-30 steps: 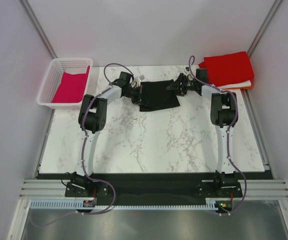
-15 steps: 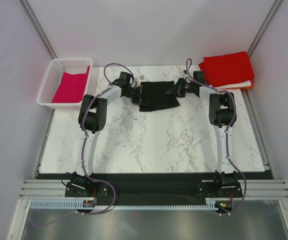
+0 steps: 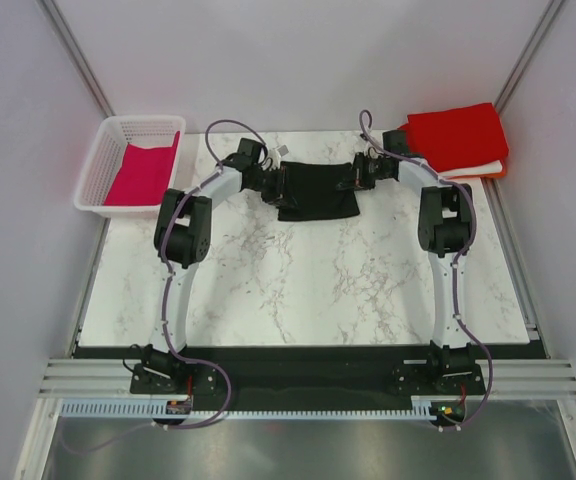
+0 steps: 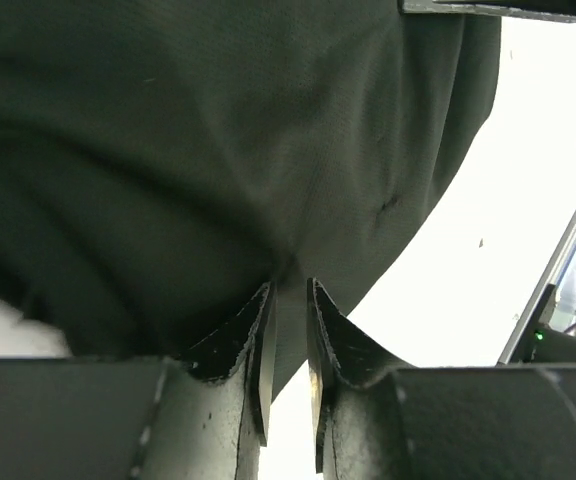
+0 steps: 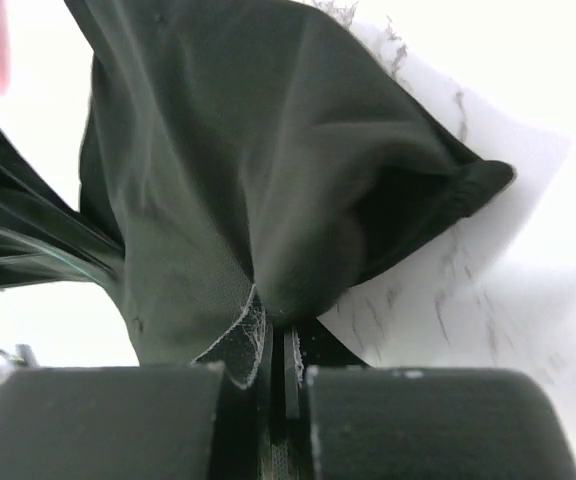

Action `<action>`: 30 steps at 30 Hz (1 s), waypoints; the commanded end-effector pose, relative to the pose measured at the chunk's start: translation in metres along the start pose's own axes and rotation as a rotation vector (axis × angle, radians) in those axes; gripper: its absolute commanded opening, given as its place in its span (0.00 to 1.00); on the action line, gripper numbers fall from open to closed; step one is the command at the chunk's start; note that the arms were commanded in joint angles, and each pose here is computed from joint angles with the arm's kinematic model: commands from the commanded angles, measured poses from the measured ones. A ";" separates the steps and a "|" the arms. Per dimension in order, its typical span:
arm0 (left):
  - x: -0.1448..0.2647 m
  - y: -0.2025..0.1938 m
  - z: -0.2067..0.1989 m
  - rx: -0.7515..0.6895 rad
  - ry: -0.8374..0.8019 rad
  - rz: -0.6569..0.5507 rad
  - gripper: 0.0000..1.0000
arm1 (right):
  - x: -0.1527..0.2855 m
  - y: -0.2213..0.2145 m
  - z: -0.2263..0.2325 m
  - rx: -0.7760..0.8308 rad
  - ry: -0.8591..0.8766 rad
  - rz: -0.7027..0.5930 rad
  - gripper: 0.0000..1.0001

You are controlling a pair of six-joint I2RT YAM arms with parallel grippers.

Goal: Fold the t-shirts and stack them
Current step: Neatly place the folded tshirt to the corner

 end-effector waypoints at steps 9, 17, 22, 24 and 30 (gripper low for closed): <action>0.051 0.029 -0.028 -0.111 -0.025 -0.105 0.28 | 0.101 0.069 0.019 0.404 -0.330 -0.041 0.00; 0.058 0.043 -0.040 -0.148 -0.047 -0.149 0.29 | 0.144 0.105 0.035 0.520 -0.451 -0.144 0.00; 0.058 0.041 -0.041 -0.144 -0.052 -0.145 0.30 | 0.165 0.121 0.043 0.578 -0.516 -0.188 0.00; 0.058 0.040 -0.041 -0.142 -0.056 -0.144 0.30 | 0.176 0.128 0.048 0.608 -0.546 -0.211 0.00; 0.057 0.040 -0.044 -0.139 -0.069 -0.145 0.31 | 0.215 0.148 0.037 0.643 -0.664 -0.273 0.00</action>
Point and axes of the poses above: each gripper's point midway between its finger pads, its own x axis back along the fingers, its own z axis along the line the jaws close on, y = z × x, the point moved 7 cm from there along x, back along the fingers, and after that the axes turned 5 degrees about x, right-handed, at the moved point
